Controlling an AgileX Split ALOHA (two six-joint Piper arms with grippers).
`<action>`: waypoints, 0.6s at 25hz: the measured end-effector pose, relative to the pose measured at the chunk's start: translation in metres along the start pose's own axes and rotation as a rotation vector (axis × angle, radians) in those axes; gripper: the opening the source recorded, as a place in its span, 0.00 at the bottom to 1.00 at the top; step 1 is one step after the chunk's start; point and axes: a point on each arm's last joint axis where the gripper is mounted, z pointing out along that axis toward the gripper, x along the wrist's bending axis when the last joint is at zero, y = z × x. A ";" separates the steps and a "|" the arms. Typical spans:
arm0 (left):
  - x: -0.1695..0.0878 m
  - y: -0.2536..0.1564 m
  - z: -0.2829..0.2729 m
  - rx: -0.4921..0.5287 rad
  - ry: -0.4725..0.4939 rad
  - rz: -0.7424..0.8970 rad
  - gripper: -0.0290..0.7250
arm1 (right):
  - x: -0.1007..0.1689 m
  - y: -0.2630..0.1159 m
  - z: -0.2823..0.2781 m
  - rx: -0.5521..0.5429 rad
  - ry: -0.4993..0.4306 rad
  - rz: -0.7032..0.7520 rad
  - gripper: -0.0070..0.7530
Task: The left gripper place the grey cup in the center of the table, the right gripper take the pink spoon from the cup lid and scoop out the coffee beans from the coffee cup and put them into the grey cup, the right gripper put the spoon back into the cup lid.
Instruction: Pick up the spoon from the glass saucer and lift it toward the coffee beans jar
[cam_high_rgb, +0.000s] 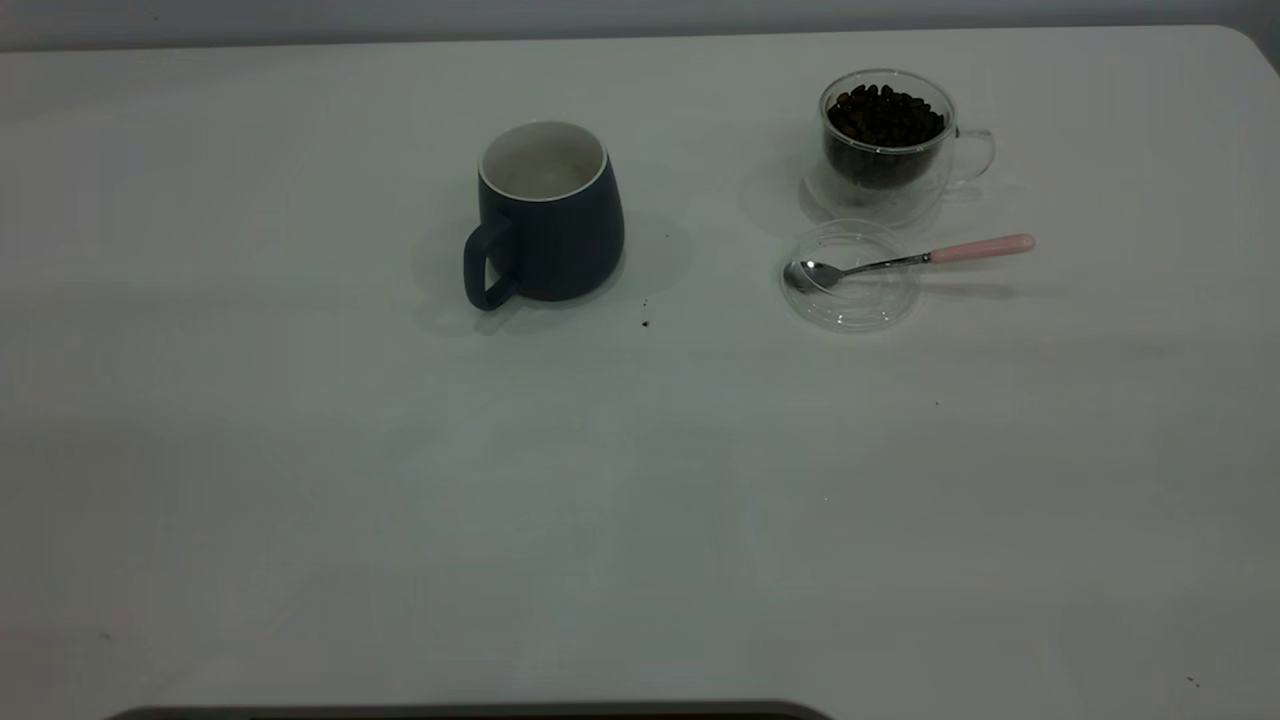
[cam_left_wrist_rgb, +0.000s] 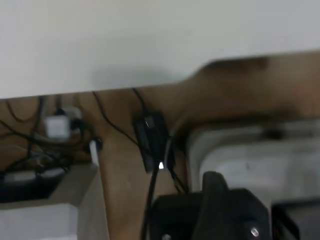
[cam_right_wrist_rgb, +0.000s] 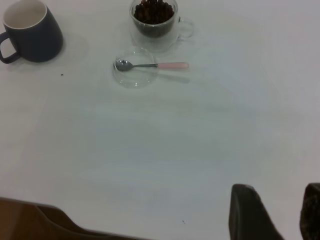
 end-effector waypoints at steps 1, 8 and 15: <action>0.001 -0.004 -0.003 -0.046 0.017 -0.014 0.79 | 0.000 0.000 0.000 0.000 0.000 0.000 0.37; 0.003 -0.033 -0.019 -0.285 0.031 -0.038 0.79 | 0.000 0.000 0.000 0.000 0.000 0.000 0.33; 0.003 -0.063 -0.026 -0.489 0.031 -0.037 0.79 | 0.000 0.000 0.000 0.000 0.000 0.000 0.32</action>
